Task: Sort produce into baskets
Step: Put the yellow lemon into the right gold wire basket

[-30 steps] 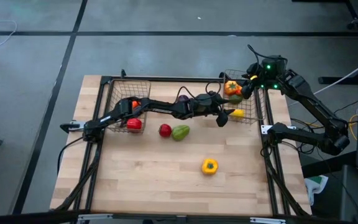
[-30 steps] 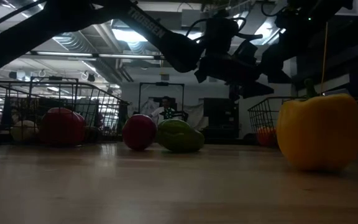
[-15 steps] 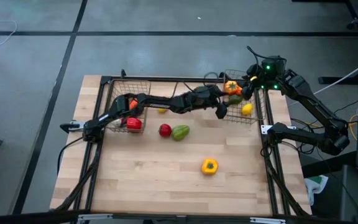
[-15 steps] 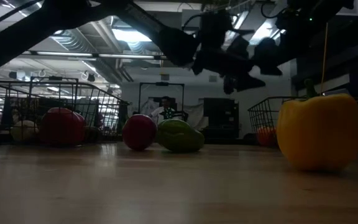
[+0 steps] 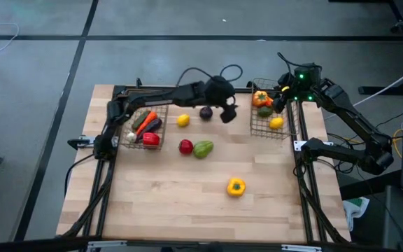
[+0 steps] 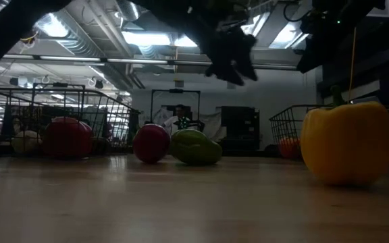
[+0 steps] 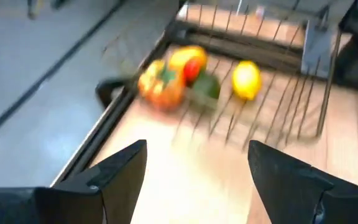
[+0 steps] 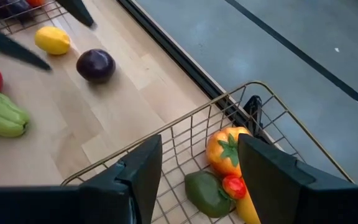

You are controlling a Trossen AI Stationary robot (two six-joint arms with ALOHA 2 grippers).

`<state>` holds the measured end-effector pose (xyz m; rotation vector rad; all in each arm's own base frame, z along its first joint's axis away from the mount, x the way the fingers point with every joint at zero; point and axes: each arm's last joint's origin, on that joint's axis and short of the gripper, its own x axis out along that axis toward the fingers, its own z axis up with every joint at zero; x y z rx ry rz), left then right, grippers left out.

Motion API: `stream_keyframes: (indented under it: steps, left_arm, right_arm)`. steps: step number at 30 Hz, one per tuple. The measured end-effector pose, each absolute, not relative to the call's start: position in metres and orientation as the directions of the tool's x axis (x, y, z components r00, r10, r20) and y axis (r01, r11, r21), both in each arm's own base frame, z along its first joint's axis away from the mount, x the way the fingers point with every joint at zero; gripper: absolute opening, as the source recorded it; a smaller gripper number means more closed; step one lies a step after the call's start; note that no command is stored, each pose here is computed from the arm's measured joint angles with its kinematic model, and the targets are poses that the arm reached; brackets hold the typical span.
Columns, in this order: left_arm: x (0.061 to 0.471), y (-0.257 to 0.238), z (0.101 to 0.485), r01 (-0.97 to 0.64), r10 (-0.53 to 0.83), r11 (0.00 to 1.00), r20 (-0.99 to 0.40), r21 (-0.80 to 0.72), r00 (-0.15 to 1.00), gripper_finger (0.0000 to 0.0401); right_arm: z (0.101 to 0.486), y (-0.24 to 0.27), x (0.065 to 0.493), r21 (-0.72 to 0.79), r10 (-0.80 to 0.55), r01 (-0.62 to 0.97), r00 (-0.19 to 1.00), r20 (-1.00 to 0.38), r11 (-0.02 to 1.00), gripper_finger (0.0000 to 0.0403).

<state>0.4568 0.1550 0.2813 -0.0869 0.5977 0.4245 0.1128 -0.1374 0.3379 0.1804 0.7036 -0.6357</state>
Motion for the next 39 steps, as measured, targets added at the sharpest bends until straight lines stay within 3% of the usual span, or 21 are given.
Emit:
stream_keyframes:
  steps: [8, 18, 30, 39]
  left_arm:
    - [0.4, 0.165, 0.305, -0.482, 0.339, 0.875, -0.771, 0.048, 0.539, 0.0276]
    - [0.364, 0.184, 0.28, -0.536, 0.249, 0.84, -0.936, 0.08, 0.249, 0.0276]
    - [0.344, 0.189, 0.234, -0.529, 0.174, 0.842, -0.981, 0.102, 0.088, 0.0276]
    - [0.34, 0.182, 0.204, -0.521, 0.159, 0.847, -0.985, 0.102, 0.065, 0.0276]
  right_arm:
    - [0.338, -0.137, 0.113, -0.053, -0.482, 0.601, 0.582, -0.654, 0.797, 0.0209]
    - [0.338, -0.137, 0.113, -0.053, -0.482, 0.601, 0.583, -0.654, 0.798, 0.0209]
    - [0.338, -0.137, 0.113, -0.053, -0.482, 0.601, 0.583, -0.654, 0.798, 0.0209]
    - [0.338, -0.137, 0.113, -0.053, -0.482, 0.6, 0.583, -0.654, 0.798, 0.0209]
